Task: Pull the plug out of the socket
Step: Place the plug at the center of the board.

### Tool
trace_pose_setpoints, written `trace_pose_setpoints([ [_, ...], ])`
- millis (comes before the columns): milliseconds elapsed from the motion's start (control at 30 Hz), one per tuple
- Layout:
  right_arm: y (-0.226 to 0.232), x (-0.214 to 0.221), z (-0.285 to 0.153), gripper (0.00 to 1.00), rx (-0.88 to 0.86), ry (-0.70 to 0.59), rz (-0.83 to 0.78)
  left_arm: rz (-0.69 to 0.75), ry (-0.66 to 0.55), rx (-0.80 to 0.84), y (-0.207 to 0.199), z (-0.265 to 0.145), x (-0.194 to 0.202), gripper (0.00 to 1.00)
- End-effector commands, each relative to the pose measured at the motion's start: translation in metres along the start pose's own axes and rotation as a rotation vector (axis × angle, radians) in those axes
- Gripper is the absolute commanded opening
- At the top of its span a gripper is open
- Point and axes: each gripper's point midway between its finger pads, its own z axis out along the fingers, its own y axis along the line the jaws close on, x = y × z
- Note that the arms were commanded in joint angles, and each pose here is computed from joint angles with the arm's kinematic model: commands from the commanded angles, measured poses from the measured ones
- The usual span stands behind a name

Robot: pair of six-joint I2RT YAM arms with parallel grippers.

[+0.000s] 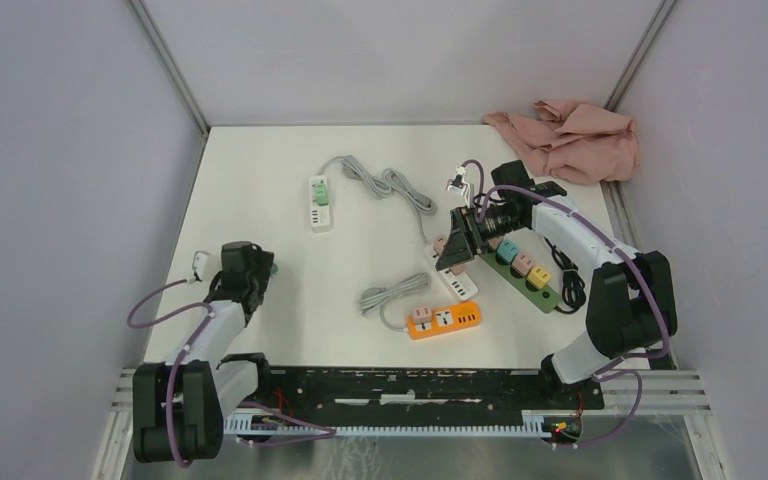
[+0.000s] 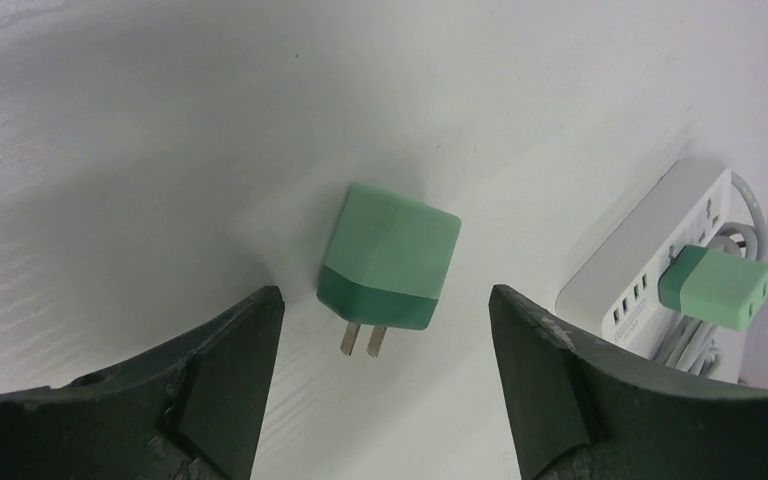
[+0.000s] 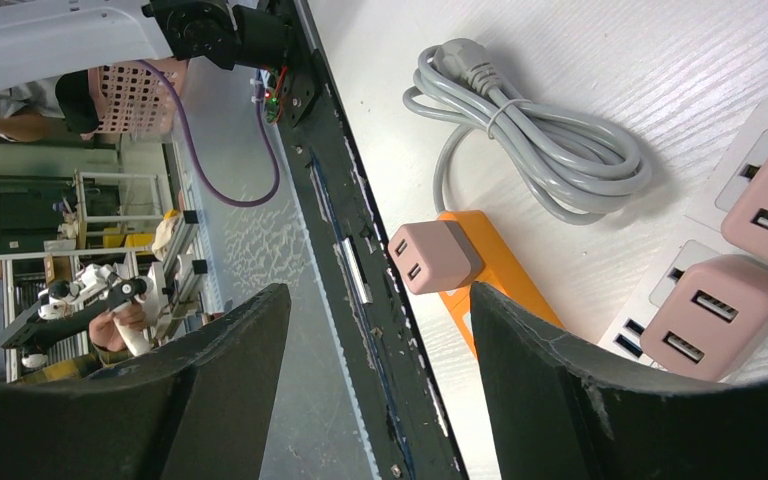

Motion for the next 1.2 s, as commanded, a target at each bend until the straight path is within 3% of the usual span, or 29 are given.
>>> trace_pose_setpoints([
  [0, 0.017, -0.017, -0.008, 0.72, -0.033, -0.043, -0.093, -0.009, 0.056, 0.04, -0.012, -0.014, 0.003, 0.82],
  [200, 0.021, -0.017, -0.01, 0.72, -0.037, -0.045, -0.112, 0.007, 0.146, 0.255, -0.042, -0.045, 0.014, 0.83],
  [667, 0.044, -0.012, -0.024, 0.72, -0.032, -0.067, -0.286, 0.253, 0.42, 1.093, -0.105, -0.172, 0.065, 0.83],
  [867, 0.056, -0.009, -0.027, 0.72, -0.064, -0.08, -0.337, 0.336, 0.477, 1.257, -0.108, -0.205, 0.088, 0.83],
  [1167, 0.075, 0.007, -0.032, 0.73, -0.149, -0.068, -0.486, 0.523, 0.619, 1.435, -0.1, -0.256, 0.161, 0.83],
])
